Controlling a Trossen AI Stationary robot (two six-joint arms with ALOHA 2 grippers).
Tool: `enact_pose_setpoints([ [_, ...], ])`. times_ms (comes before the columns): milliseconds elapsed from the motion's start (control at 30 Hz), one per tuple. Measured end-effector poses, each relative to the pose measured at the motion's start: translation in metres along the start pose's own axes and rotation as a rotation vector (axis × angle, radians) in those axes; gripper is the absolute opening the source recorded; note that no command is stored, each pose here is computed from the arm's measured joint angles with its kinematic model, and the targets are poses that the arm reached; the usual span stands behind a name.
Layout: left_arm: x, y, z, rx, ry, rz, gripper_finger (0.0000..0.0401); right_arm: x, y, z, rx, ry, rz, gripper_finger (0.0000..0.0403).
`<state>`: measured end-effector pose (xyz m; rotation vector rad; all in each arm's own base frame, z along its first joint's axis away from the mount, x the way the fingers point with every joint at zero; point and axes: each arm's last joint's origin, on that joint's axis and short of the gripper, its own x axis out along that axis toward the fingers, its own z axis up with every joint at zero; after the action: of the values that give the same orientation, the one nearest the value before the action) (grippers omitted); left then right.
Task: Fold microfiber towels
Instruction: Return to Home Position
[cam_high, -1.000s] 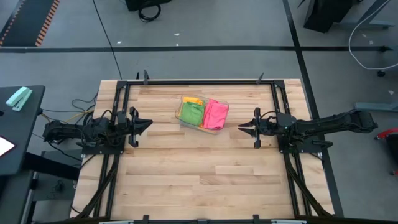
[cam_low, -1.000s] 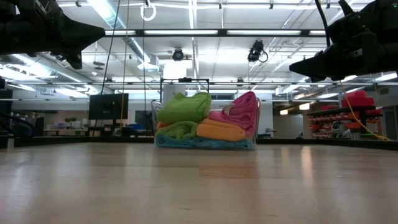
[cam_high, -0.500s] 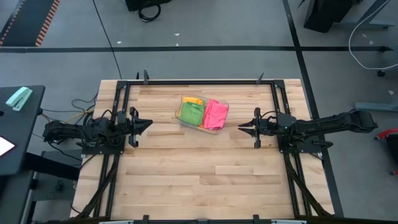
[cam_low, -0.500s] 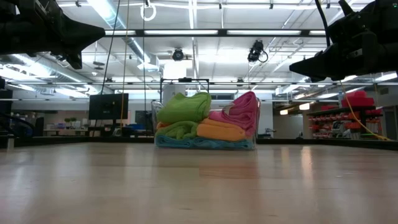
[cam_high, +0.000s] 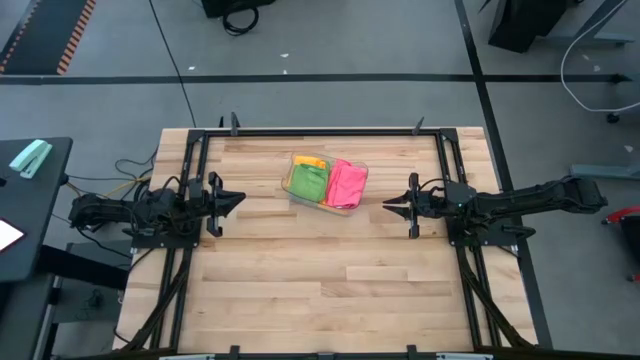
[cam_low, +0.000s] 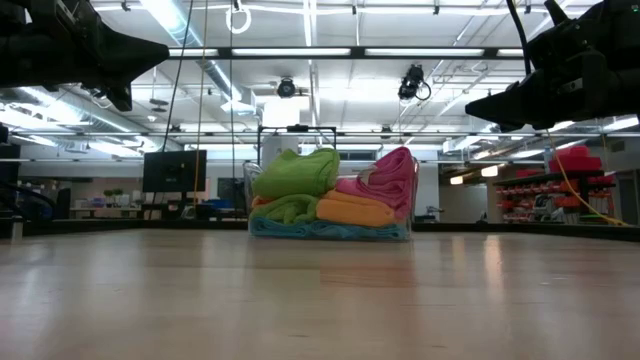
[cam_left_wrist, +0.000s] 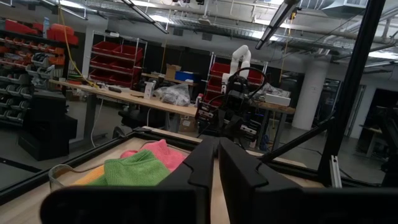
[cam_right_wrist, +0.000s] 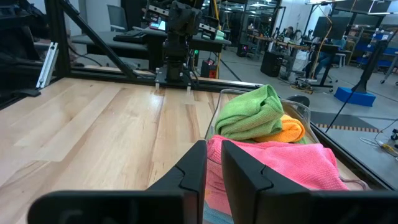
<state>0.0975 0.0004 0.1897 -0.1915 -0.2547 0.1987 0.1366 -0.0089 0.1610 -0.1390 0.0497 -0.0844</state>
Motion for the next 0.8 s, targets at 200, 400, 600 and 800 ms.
enact_pose_setpoints([
  [200, 0.0, 0.0, -0.0001, 0.0, 0.0, 0.0, 0.0024, 0.0, 0.0, 0.0, 0.0, 0.0, 0.0, 0.0058],
  [400, 0.0, 0.0, -0.0001, 0.0, 0.0, 0.0, 0.0028, 0.0, 0.0, 0.0, 0.0, 0.0, 0.0, 0.0058],
  [600, 0.0, 0.0, -0.0001, 0.0, 0.0, 0.0, 0.0036, 0.0, 0.0, 0.0, 0.0, 0.0, 0.0, 0.0058],
  [800, 0.0, 0.0, -0.0001, 0.0, 0.0, 0.0, 0.0028, 0.0, 0.0, 0.0, 0.0, 0.0, 0.0, 0.0058],
])
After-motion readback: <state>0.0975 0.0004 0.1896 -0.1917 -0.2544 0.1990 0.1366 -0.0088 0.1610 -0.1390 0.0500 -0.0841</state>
